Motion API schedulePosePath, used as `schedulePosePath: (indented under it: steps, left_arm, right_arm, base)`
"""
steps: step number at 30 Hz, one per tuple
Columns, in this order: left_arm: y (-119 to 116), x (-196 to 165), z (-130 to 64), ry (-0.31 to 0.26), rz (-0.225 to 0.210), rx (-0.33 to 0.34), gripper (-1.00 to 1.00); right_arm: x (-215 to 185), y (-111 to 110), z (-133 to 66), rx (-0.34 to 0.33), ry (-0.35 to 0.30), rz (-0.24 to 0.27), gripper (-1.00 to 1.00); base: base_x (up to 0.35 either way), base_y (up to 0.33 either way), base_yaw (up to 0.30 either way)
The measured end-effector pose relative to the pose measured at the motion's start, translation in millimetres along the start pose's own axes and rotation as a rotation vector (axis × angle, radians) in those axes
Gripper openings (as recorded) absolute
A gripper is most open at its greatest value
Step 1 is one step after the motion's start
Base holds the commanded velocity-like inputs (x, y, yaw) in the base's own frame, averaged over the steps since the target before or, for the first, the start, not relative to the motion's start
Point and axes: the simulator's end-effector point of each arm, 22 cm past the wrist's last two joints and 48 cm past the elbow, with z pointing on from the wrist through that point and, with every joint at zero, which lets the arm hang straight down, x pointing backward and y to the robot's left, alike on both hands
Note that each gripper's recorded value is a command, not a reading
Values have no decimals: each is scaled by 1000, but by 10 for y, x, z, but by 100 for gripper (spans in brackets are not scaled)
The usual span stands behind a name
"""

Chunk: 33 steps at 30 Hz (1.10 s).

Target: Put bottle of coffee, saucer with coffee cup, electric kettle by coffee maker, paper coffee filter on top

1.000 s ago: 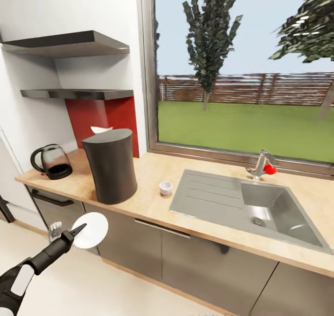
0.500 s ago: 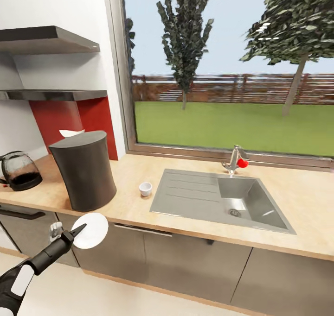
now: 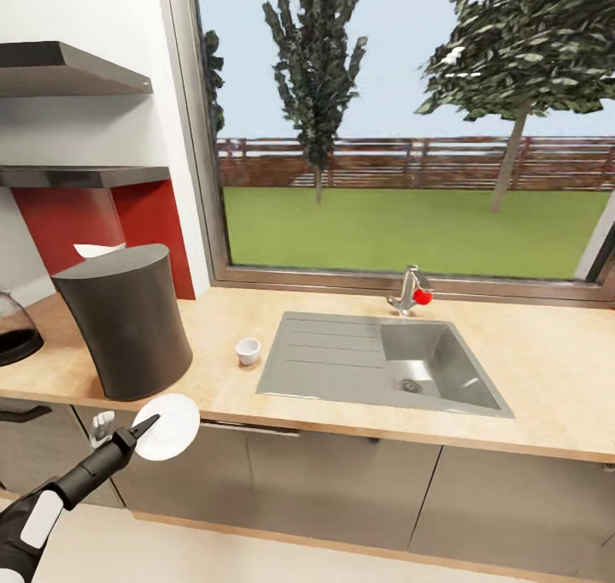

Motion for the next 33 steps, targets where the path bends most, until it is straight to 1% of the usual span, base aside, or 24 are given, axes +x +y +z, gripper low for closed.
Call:
schedulePosePath:
  steps: [4, 9, 16, 23, 26, 31, 33]
  left_arm:
    - [19, -2, 3, -1, 1, -9, -100]
    - [141, -2, -1, -2, -1, -64, -100]
    - [145, 7, 5, -3, -2, -68, -100]
    - [162, 10, 30, -7, 0, -85, -100]
    - [201, 42, 58, -8, -6, -110, -100]
    - [320, 92, 118, -13, -23, -182, -100]
    - [344, 102, 133, -14, -26, -199, -100]
  right_arm:
    - [0, 1, 0, 0, 0, 1, 100]
    - [1, 5, 1, 0, 0, 1, 100]
    - [3, 6, -1, 0, 1, 1, 100]
    - [8, 6, 0, -1, 2, 0, 100]
    - [8, 6, 1, -1, 2, 0, 100]
    - [10, 10, 1, -1, 3, 0, 100]
    - [10, 9, 1, -1, 3, 0, 100]
  base:
    - [0, -62, 0]
    - [3, -240, 0]
    - [154, -219, 0]
    - [48, -38, 0]
    - [3, -2, 0]
    - [0, 0, 0]
    - [0, 0, 0]
